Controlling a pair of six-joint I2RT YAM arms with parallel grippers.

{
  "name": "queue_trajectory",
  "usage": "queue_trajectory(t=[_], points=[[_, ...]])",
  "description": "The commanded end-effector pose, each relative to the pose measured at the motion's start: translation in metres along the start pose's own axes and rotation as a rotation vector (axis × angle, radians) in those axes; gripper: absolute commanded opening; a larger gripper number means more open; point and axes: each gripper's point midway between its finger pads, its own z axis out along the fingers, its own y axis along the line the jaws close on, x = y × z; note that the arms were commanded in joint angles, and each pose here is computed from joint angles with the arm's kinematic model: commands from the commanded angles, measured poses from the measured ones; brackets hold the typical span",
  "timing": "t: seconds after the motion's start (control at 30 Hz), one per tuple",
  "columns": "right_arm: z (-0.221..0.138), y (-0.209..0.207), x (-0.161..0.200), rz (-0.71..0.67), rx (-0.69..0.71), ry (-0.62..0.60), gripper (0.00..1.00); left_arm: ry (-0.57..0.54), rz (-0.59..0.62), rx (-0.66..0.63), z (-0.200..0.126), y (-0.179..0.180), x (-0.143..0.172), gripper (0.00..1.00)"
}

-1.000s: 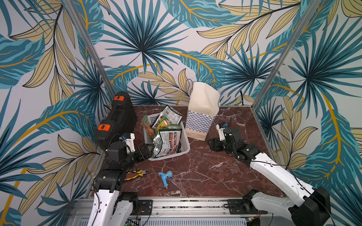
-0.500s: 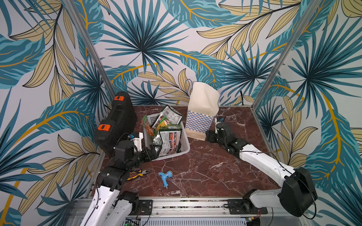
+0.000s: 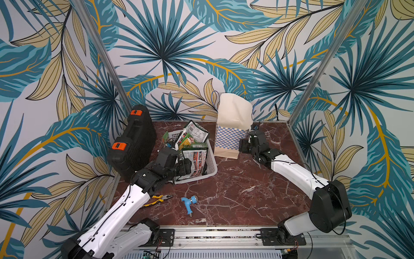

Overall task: Place the condiment packets inside the bag
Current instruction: Move the paper bag to the center of the board, then pick up the condiment packet from the storage box.

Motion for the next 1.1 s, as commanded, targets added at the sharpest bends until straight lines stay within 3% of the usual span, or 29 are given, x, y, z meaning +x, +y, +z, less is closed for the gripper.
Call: queue_trajectory(t=[0.0,0.1,0.27,0.43,0.5,0.6,0.9,1.07], points=[[-0.024,0.008,0.008,-0.007,-0.085,0.039,0.78,-0.05,0.058,-0.034,-0.004,-0.008,-0.028,0.77],[-0.045,0.012,0.017,0.028,-0.154,0.054,0.79,-0.036,0.08,-0.057,0.005,-0.011,-0.034,0.73],[-0.074,0.02,0.04,0.084,-0.269,0.103,0.81,0.019,0.106,-0.067,0.025,-0.019,-0.035,0.55],[-0.098,0.013,0.06,0.083,-0.3,0.122,0.87,0.006,0.116,-0.096,0.013,-0.02,-0.043,0.12],[-0.104,0.008,0.064,0.079,-0.292,0.115,0.91,-0.03,0.108,-0.092,0.001,-0.022,-0.052,0.0],[-0.111,0.0,0.07,0.083,-0.276,0.103,1.0,-0.085,0.092,-0.055,-0.023,-0.03,-0.068,0.0],[-0.118,-0.034,0.095,0.11,-0.155,0.074,1.0,-0.284,0.06,0.214,-0.104,-0.087,-0.128,0.0],[-0.121,-0.04,0.105,0.12,-0.145,0.077,1.0,-0.41,0.063,0.287,-0.159,-0.106,-0.166,0.0]])
